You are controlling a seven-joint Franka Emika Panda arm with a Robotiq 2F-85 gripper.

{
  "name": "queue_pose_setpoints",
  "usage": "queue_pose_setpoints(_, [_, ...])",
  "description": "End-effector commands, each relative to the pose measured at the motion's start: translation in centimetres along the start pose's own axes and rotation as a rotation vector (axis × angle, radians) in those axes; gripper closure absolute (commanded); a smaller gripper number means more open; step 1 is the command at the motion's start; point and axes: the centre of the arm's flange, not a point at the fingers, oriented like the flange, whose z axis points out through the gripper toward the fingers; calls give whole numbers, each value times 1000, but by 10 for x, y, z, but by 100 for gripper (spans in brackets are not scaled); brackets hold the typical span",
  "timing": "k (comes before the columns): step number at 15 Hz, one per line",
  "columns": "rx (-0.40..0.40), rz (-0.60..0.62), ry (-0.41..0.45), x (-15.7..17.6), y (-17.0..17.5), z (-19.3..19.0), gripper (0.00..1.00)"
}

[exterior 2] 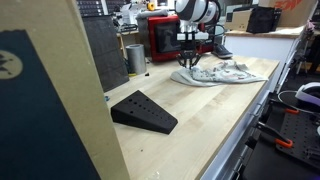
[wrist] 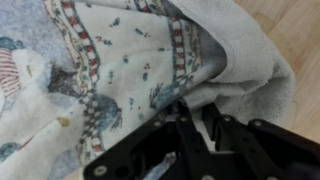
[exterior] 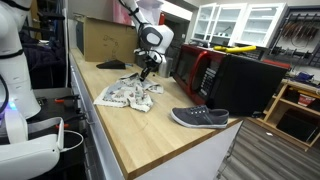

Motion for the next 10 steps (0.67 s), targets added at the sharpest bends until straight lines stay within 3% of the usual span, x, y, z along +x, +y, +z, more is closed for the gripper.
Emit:
queue_pose_setpoints(1, [20, 25, -42, -5, -4, -12, 100])
queue_pose_setpoints(5, [63, 2, -39, -22, 0, -29, 100])
queue_pose_setpoints(10, [180, -118, 69, -80, -4, -73, 100])
